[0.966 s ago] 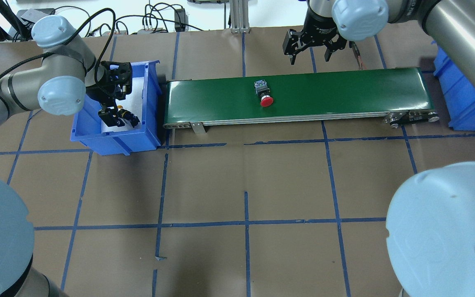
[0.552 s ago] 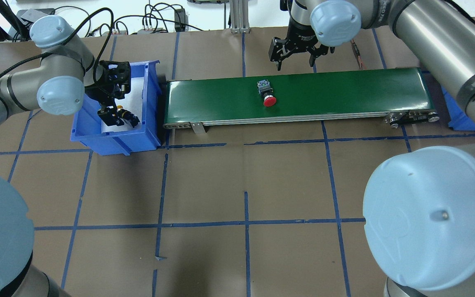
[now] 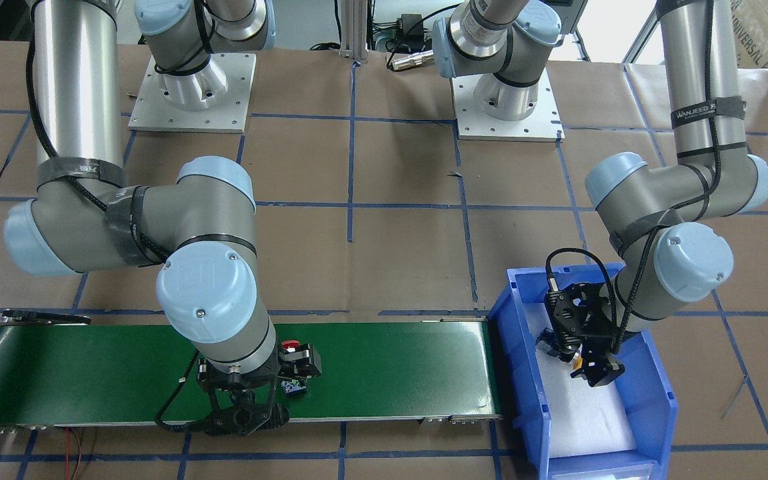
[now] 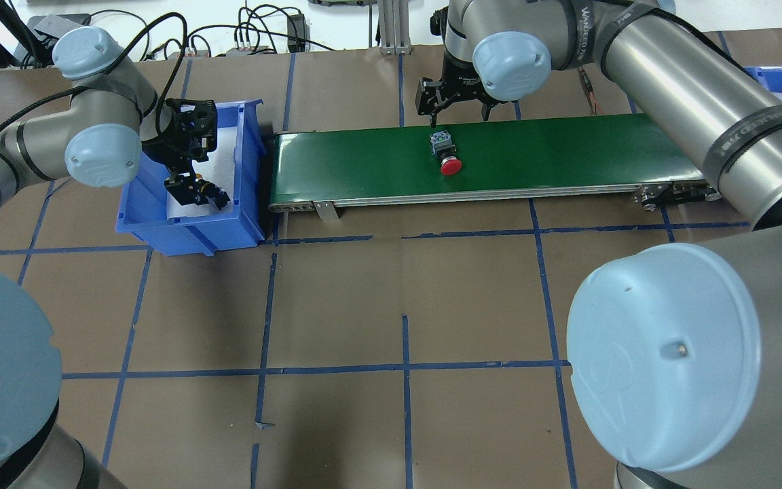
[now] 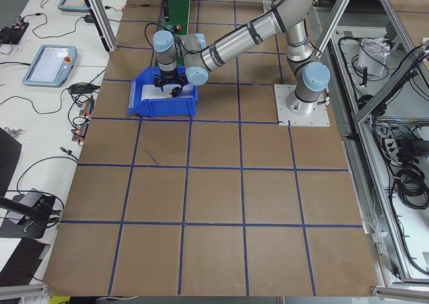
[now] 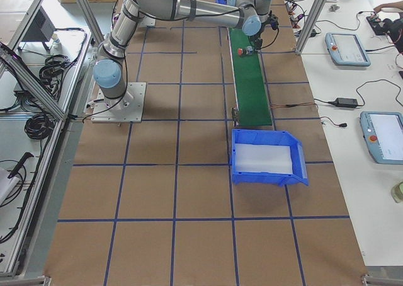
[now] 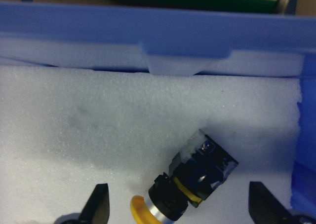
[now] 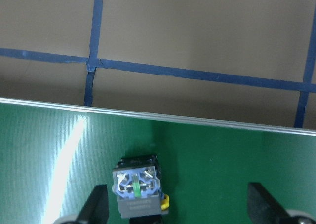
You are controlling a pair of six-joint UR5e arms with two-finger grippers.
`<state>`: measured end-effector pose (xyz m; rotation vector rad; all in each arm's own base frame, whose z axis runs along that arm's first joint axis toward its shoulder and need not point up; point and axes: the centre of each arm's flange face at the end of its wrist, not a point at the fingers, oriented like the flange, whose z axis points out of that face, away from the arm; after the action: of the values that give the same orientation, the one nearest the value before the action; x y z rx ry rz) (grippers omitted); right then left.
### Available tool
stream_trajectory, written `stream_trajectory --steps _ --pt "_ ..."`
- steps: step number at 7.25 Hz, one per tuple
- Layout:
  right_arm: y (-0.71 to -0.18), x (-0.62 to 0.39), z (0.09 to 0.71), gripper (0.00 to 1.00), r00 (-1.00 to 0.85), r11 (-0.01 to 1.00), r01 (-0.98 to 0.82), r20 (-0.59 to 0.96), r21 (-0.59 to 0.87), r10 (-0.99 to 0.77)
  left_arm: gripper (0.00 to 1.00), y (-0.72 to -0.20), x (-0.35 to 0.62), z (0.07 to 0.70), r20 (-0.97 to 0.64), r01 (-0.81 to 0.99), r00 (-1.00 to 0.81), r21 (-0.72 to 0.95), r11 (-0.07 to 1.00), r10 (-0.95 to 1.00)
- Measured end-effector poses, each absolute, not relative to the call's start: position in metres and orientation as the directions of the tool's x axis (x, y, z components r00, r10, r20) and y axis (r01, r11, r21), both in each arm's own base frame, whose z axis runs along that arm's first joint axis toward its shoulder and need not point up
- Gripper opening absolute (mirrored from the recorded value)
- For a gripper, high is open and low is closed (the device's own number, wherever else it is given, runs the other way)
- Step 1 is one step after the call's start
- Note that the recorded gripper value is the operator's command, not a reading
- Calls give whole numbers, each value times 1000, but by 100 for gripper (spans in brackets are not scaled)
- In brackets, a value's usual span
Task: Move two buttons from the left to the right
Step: 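Grasp the yellow button with left gripper while right lowers over red button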
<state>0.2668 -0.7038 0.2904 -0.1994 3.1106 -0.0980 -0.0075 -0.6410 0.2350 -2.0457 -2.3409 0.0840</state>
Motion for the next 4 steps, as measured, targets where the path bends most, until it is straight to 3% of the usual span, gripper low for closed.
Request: stream_trajectory --steps 2,3,4 --pt "-708 271 276 97 -992 990 -123 -20 -68 -125 100 -641 -7 231 -7 989 -136 -63 135 991" --pt "-710 271 271 83 -992 990 -123 -20 -70 -124 100 -640 -8 230 -4 989 -136 -63 135 991" --pt "-712 272 268 58 -992 990 -122 -20 -72 -123 100 -640 -8 228 -2 989 -136 -63 136 991"
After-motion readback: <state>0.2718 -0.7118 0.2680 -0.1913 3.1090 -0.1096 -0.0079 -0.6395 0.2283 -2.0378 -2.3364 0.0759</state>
